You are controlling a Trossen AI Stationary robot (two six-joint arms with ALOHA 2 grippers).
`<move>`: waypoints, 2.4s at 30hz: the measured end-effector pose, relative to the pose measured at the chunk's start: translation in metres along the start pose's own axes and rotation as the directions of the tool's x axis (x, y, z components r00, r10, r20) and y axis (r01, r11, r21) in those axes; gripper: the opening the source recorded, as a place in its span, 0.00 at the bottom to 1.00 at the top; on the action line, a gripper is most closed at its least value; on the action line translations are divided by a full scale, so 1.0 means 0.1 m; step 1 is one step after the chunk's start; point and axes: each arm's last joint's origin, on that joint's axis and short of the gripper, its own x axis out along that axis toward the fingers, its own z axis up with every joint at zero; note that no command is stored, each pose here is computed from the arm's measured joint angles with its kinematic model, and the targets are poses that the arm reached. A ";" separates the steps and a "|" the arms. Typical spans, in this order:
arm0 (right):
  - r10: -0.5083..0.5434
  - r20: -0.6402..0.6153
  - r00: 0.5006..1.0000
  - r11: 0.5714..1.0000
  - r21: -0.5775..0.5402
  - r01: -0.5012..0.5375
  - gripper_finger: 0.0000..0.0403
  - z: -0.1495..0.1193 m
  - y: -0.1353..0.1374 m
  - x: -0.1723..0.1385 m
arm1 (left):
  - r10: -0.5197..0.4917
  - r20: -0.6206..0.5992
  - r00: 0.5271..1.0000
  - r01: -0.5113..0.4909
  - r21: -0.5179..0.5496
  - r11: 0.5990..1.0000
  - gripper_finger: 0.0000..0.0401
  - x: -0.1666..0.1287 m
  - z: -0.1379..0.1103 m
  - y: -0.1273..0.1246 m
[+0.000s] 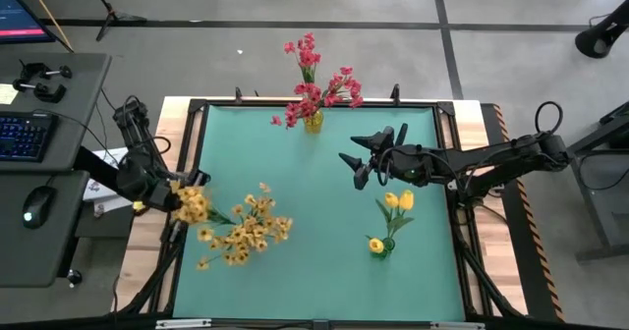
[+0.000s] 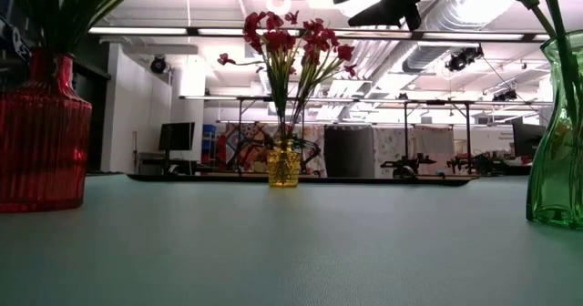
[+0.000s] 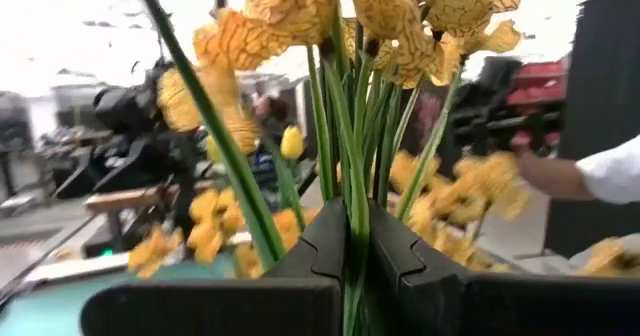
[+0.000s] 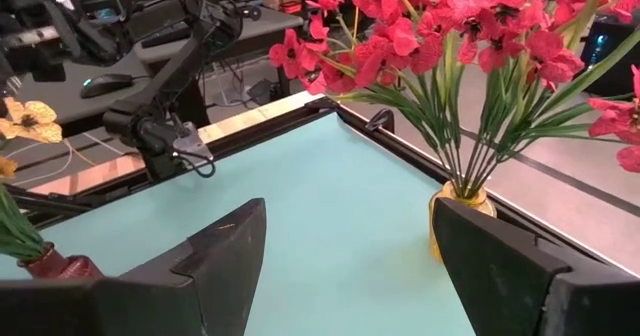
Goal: Sort flowers into vase by color
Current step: Put the yellow flowers into the red vase
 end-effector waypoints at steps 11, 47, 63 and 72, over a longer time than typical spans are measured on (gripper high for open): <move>0.000 0.000 1.000 1.000 -0.003 0.000 0.68 0.00 0.00 0.00 | -0.037 0.031 0.999 0.039 -0.072 0.997 0.00 -0.02 0.06 0.01; 0.000 0.000 1.000 1.000 -0.012 0.000 0.68 0.00 0.00 0.00 | -0.053 -0.043 0.998 0.053 0.010 0.999 0.00 0.14 -0.09 0.02; -0.007 0.002 1.000 1.000 -0.030 0.007 0.68 0.00 0.00 0.00 | 0.038 -0.093 0.995 -0.047 -0.093 0.995 0.00 0.10 -0.54 0.05; -0.019 0.005 1.000 0.999 -0.030 0.019 0.68 0.00 -0.01 0.00 | 0.042 -0.125 0.991 -0.061 -0.159 0.985 0.00 0.04 -0.76 0.05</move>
